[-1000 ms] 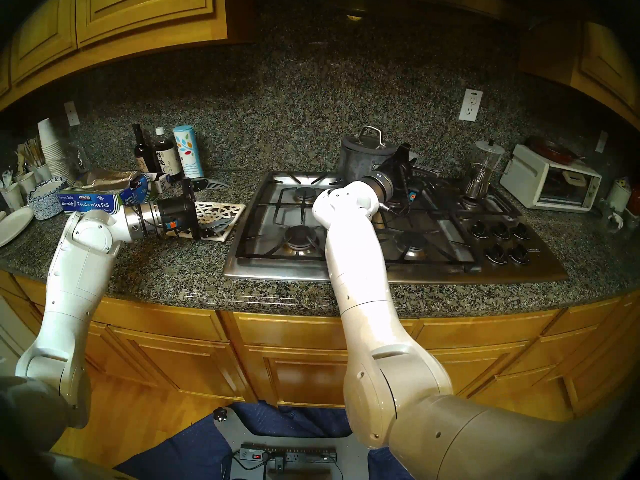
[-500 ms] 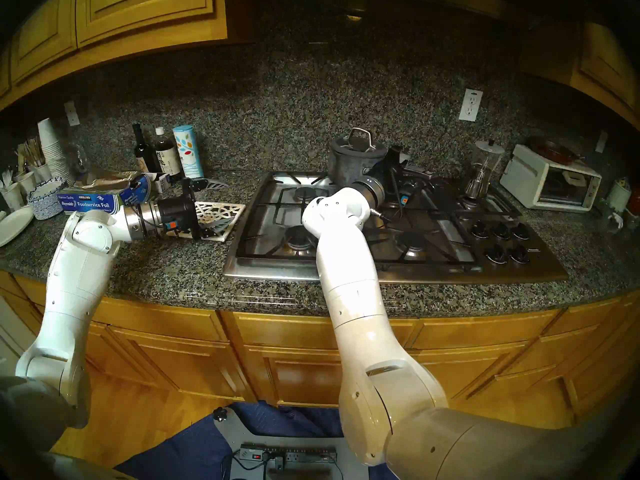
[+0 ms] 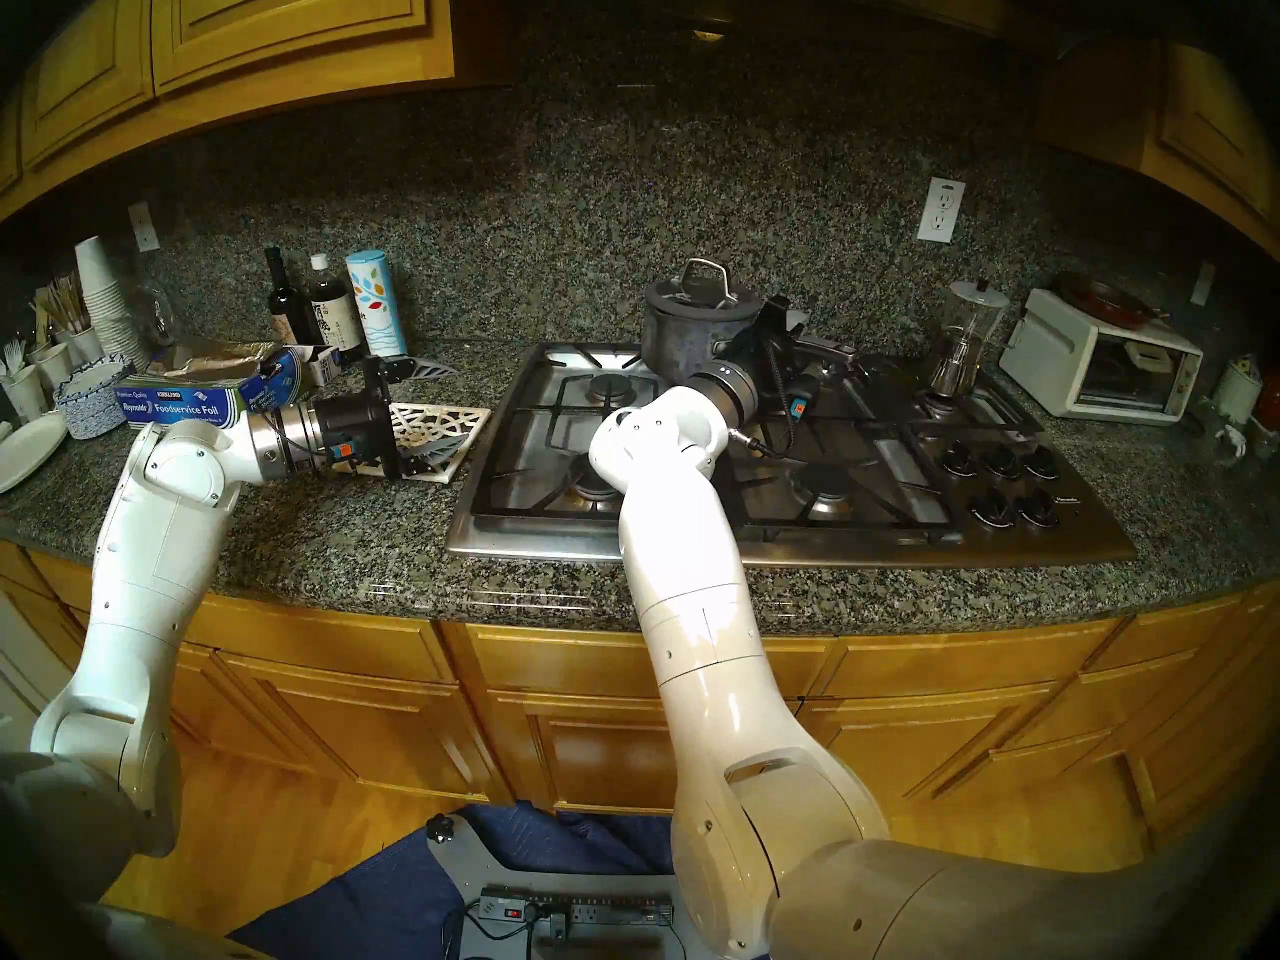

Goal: Pick up the pot, put it on the stove, take off the pot lid

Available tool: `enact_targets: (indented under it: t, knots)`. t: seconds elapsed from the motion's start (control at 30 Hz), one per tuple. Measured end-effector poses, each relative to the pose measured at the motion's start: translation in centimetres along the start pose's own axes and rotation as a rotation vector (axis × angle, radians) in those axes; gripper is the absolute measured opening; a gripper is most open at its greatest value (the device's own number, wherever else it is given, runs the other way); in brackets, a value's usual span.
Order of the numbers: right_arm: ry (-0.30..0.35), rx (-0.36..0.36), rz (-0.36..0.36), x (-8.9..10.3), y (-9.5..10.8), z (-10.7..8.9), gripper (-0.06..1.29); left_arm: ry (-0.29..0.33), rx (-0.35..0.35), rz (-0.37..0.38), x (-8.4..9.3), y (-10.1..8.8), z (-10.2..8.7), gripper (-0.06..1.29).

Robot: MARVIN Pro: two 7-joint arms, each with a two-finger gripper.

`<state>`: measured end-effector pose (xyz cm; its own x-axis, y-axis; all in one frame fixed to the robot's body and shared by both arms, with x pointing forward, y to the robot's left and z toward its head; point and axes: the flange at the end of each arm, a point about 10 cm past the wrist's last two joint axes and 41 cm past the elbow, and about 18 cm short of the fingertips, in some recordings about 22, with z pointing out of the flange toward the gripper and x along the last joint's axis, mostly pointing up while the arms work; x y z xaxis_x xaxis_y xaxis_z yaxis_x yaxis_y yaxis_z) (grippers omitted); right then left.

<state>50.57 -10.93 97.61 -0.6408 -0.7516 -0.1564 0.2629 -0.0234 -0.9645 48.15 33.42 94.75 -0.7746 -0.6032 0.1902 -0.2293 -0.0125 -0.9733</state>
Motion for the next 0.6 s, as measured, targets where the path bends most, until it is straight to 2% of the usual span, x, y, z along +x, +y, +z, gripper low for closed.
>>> enact_targets:
  t: [0.13,0.6]
  knots:
    - [-0.022,-0.002,0.008,-0.4,-0.3,-1.3,0.18,0.0,0.0,0.0,0.0,0.0,0.0,1.23]
    - [-0.087,0.009,0.006,-0.9,-0.8,-4.0,0.18,0.0,-0.001,0.0,0.0,0.0,0.0,1.23]
